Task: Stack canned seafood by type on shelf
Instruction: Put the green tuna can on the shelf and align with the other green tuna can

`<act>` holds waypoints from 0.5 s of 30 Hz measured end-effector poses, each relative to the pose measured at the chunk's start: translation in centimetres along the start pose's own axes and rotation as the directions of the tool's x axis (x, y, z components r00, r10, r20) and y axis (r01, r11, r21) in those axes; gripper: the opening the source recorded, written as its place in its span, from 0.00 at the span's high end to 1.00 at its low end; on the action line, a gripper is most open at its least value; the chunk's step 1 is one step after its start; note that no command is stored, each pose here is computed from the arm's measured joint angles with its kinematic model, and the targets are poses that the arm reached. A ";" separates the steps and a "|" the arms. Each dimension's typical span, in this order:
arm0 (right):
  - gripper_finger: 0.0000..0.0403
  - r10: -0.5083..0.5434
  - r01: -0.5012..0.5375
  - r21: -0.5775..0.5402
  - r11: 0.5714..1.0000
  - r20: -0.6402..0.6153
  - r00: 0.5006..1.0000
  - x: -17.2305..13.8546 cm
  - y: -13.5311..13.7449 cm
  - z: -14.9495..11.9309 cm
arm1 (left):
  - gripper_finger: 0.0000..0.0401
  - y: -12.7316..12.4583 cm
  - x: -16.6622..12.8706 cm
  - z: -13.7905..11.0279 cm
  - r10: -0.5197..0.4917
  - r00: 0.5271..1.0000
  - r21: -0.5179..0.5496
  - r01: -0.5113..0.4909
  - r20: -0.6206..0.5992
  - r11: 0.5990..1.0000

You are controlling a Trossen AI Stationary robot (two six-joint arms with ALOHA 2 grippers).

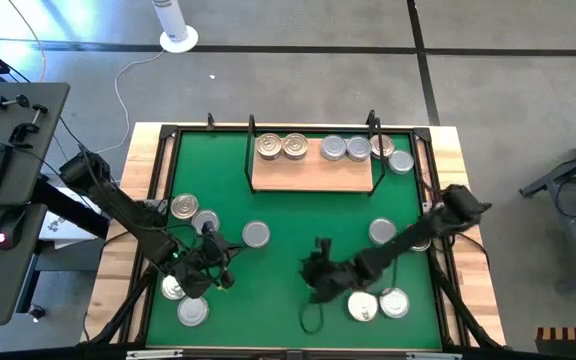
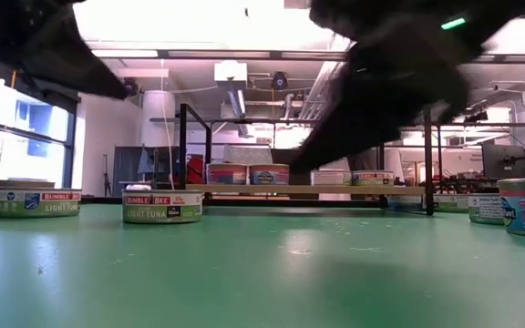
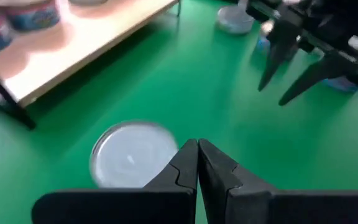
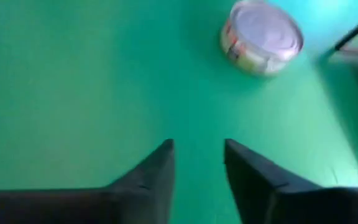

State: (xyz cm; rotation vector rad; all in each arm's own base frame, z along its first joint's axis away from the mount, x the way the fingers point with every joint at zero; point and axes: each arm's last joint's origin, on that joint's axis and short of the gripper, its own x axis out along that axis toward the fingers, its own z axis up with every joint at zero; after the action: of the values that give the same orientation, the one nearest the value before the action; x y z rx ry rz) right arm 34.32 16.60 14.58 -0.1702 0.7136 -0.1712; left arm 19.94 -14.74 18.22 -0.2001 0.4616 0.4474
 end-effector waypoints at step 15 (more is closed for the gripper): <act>0.19 0.085 -0.111 0.170 0.979 0.150 0.985 8.8 -6.3 0.5 | 1.00 3.4 1.2 -3.3 0.168 0.976 -0.089 -0.181 -0.140 0.979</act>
State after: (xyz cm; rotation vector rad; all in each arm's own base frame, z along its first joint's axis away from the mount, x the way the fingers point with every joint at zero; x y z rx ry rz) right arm 40.55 8.64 10.71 0.0240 0.5597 -0.1260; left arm 18.07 -12.22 14.51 -0.2895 0.5891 0.6335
